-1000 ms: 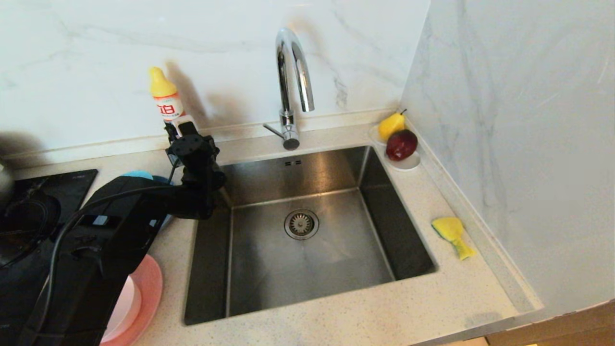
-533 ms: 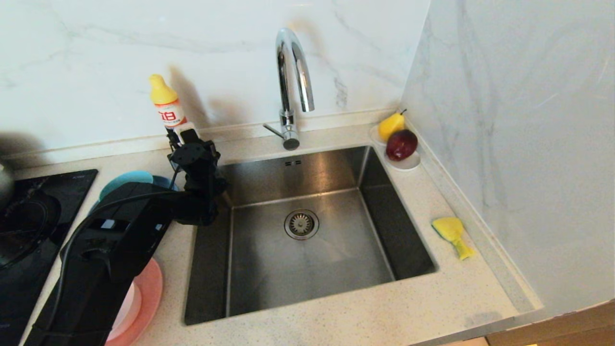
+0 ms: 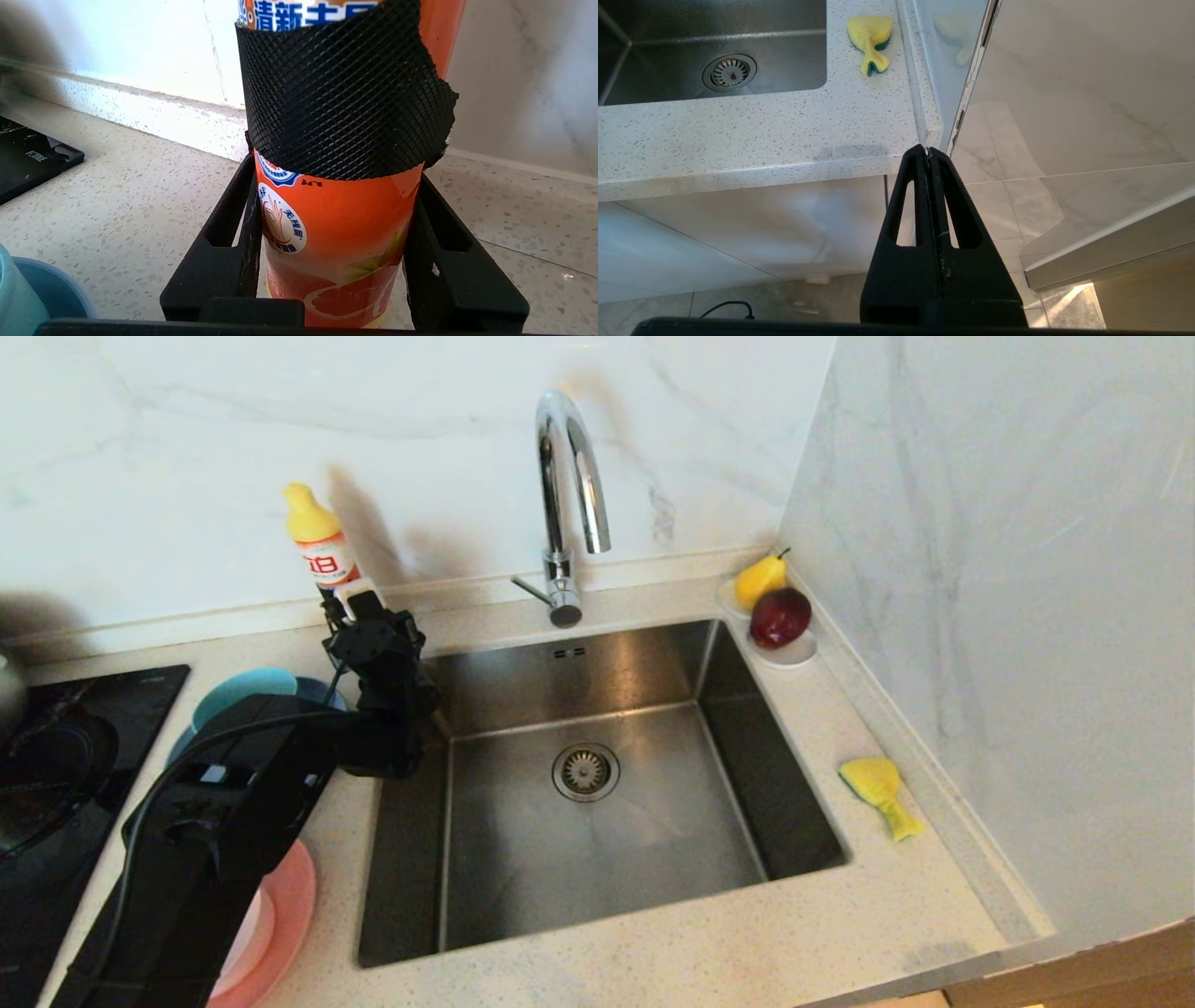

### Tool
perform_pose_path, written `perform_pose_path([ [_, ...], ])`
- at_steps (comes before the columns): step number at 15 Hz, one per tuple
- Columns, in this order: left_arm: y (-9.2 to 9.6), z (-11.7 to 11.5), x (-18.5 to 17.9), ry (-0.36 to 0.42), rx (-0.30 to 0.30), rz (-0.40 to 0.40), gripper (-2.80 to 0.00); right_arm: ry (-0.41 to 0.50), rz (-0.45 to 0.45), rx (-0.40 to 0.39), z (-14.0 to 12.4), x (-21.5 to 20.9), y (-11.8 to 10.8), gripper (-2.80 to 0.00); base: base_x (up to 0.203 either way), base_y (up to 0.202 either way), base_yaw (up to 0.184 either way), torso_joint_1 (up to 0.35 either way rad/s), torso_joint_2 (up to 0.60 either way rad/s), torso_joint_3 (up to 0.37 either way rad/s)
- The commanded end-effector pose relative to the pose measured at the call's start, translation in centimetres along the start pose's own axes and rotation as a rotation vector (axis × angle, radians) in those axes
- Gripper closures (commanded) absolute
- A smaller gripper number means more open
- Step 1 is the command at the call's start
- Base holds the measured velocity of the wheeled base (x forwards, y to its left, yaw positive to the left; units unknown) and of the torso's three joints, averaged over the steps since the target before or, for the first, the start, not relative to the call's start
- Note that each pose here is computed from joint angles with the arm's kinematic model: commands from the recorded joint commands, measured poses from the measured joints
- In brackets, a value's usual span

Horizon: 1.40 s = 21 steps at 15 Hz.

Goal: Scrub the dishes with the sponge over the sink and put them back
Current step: Place the dish soap on the table

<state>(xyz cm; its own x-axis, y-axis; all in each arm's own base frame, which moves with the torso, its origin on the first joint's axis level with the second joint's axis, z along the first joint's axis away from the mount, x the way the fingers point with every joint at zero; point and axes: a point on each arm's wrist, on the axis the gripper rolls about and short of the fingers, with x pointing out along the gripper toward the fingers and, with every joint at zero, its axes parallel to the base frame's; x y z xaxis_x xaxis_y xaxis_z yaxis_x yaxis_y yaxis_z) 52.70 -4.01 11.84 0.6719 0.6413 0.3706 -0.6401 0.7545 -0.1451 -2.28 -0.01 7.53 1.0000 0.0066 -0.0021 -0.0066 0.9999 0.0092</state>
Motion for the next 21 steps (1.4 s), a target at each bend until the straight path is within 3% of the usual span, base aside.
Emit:
perform_pose_path([
  [1, 0.0, 0.0, 0.0, -0.003, -0.001, 0.007, 0.0, -0.001, 0.001, 0.0, 0.0, 0.0, 0.0, 0.0, 0.0, 0.0, 0.0, 0.0, 0.0, 0.0],
  [2, 0.0, -0.1, 0.0, -0.002, 0.0, 0.006, 0.0, -0.002, 0.001, 0.0, 0.0, 0.0, 0.0, 0.0, 0.0, 0.0, 0.0, 0.0, 0.0, 0.0],
  [3, 0.0, -0.1, 0.0, -0.002, 0.0, 0.006, -2.8, -0.001, 0.001, 0.0, 0.0, 0.0, 0.0, 0.0, 0.0, 0.0, 0.0, 0.0, 0.0, 0.0],
  [10, 0.2, 0.9, 0.1, -0.025, -0.023, 0.028, -2.8, -0.002, 0.001, 0.0, 0.0, 0.0, 0.0, 0.0, 0.0, 0.0, 0.0, 0.0, 0.0, 0.0],
  [13, 0.2, 2.9, 0.5, -0.05, -0.051, 0.035, -2.8, -0.002, 0.001, 0.0, 0.0, 0.0, 0.0, 0.0, 0.0, 0.0, 0.0, 0.0, 0.0, 0.0],
  [17, 1.0, 8.5, 1.1, -0.1, -0.104, 0.052, -2.8, -0.002, 0.003, 0.0, 0.0, 0.0, 0.0, 0.0, 0.0, 0.0, 0.0, 0.0, 0.0, 0.0],
  [21, 3.0, 16.6, 1.2, -0.167, -0.169, 0.069, -2.8, -0.001, 0.001, 0.0, 0.0, 0.0, 0.0, 0.0, 0.0, 0.0, 0.0, 0.0, 0.0, 0.0],
])
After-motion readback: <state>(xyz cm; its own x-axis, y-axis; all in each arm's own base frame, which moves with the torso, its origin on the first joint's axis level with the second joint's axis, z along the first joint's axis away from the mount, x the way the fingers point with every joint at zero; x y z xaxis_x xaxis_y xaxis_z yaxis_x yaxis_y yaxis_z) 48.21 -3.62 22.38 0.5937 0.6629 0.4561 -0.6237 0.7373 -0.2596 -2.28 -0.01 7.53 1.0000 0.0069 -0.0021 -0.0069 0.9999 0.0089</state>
